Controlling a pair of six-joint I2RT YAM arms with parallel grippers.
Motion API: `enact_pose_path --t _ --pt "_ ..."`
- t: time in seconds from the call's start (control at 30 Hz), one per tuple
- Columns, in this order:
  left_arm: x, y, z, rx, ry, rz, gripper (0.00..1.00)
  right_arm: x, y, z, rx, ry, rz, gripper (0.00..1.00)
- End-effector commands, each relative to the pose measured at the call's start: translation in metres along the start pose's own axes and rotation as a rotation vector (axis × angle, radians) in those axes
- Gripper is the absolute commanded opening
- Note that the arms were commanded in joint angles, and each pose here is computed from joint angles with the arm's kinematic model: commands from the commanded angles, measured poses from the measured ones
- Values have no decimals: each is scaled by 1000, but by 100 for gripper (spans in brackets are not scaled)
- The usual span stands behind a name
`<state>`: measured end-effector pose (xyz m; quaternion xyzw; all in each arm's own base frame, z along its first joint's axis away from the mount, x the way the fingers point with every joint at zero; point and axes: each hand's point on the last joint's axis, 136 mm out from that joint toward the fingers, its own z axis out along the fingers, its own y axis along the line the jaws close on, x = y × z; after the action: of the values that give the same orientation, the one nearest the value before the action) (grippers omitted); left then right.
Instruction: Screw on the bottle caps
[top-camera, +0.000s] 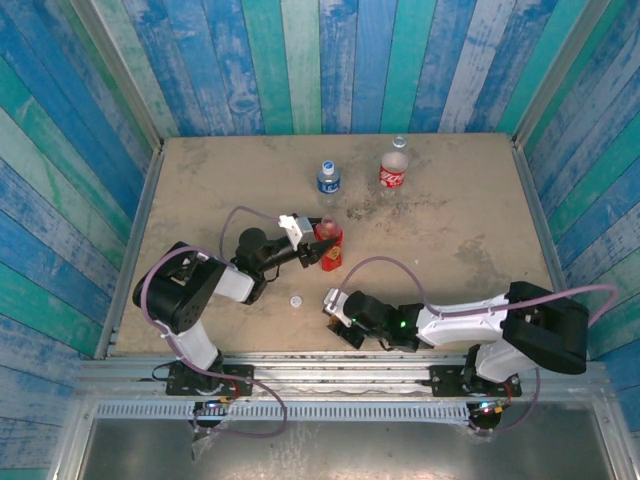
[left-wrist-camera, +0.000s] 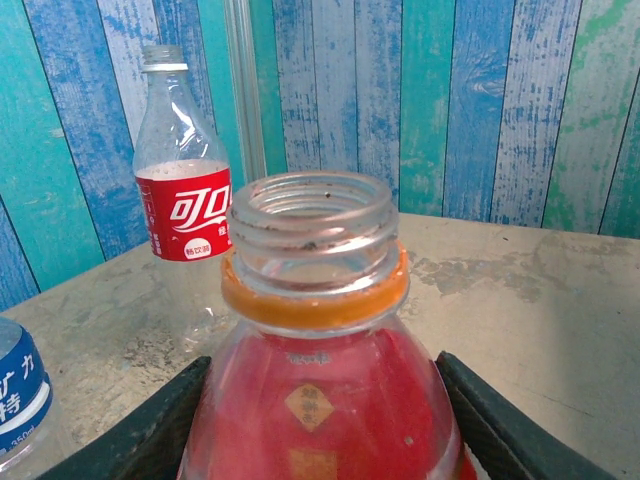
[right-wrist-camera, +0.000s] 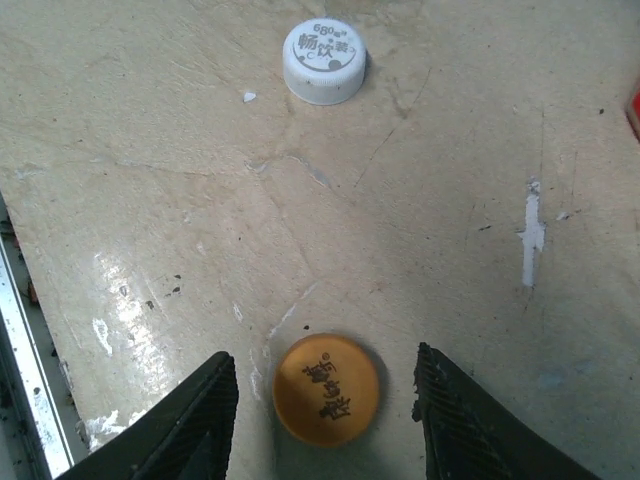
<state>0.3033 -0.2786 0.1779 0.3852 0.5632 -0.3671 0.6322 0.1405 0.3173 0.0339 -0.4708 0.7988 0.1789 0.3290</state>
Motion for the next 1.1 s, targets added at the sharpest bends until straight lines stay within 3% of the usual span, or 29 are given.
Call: enact_pose_path --t 0.0,0.67,0.87,1.07 --pt "3 -2 -3 8 18 -1 56 -2 3 2 -18 -18 27 46" --pt "4 -2 -2 10 21 1 57 10 2 11 -5 42 20 29" --pt "4 -3 -2 13 24 2 57 11 -1 11 13 50 15 28" --pt "4 -3 -1 18 25 4 57 14 -1 15 15 72 11 35"
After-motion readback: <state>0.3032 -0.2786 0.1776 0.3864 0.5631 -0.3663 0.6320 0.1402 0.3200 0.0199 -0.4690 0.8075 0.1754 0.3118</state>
